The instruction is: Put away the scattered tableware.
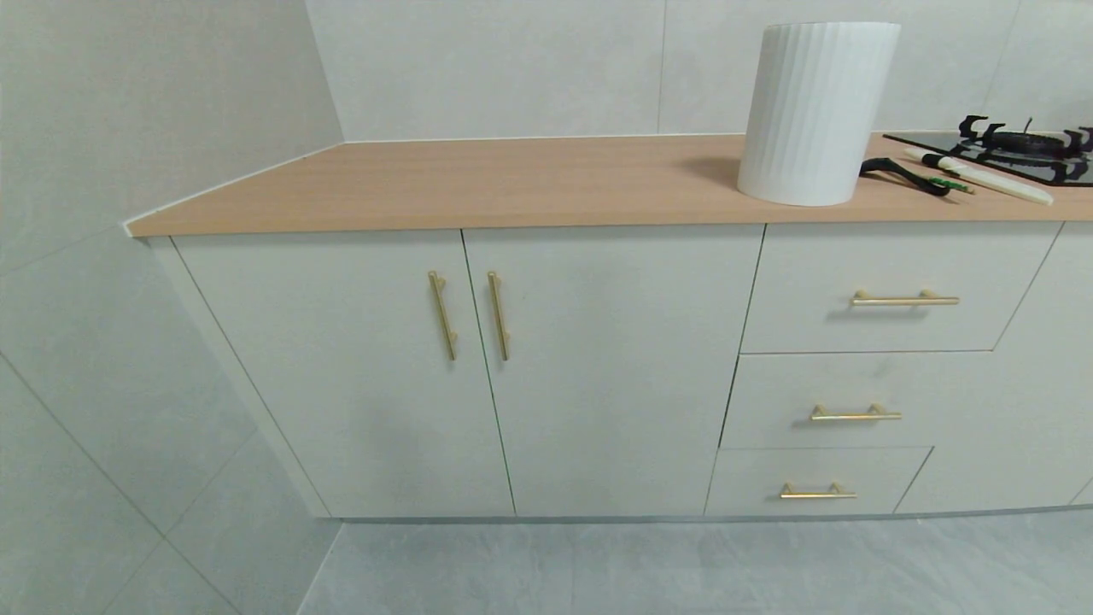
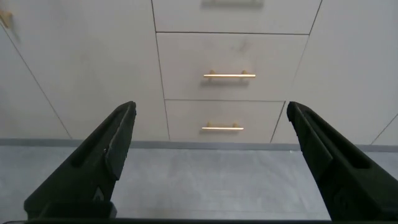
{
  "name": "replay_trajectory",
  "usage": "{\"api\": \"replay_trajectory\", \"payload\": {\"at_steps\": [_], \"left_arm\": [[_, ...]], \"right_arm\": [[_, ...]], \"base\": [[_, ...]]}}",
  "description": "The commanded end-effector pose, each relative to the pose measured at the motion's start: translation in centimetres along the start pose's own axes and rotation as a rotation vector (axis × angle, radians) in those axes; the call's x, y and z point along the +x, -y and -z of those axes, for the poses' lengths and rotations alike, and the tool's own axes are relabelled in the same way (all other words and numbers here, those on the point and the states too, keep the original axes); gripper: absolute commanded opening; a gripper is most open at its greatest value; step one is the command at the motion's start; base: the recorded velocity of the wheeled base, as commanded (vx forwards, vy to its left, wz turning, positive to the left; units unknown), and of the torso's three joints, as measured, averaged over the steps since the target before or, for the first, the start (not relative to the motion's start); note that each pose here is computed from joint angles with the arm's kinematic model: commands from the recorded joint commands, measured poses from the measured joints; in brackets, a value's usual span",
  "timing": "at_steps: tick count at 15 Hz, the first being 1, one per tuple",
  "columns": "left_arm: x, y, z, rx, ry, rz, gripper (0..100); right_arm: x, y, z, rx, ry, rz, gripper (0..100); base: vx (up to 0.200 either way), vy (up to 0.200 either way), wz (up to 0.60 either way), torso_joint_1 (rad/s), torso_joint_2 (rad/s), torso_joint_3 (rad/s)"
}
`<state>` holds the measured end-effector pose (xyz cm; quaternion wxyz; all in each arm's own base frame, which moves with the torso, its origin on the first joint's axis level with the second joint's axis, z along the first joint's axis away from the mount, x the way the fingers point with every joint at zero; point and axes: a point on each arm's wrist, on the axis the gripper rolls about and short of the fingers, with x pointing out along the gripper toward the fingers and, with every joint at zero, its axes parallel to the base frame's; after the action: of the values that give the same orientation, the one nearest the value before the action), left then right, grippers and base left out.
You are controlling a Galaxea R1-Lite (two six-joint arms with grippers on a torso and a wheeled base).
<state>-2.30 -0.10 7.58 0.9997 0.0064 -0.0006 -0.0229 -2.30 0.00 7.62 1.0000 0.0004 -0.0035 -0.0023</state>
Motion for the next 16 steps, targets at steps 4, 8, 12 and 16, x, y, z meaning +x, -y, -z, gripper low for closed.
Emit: {"api": "replay_trajectory", "payload": {"at_steps": [4, 8, 12, 16], "left_arm": [[0.01, 0.0, 0.02, -0.001, -0.002, -0.001, 100], [0.01, -0.04, 0.0, -0.007, -0.001, -0.02, 100], [0.01, -0.04, 0.0, -0.007, -0.001, -0.018, 100], [0.01, -0.04, 0.0, -0.005, -0.001, -0.018, 100]], "right_arm": [[0.02, 0.0, 0.05, 0.005, -0.005, 0.0, 100], [0.02, 0.0, 0.05, 0.005, -0.005, 0.0, 100], [0.02, 0.0, 0.05, 0.005, -0.005, -0.002, 100], [0.02, 0.0, 0.05, 0.005, -0.005, -0.002, 100]], "base": [[0.0, 0.0, 0.0, 0.0, 0.0, 0.0], [0.0, 0.0, 0.0, 0.0, 0.0, 0.0], [0.0, 0.0, 0.0, 0.0, 0.0, 0.0], [0.0, -0.2, 0.0, 0.002, 0.0, 0.006]]}}
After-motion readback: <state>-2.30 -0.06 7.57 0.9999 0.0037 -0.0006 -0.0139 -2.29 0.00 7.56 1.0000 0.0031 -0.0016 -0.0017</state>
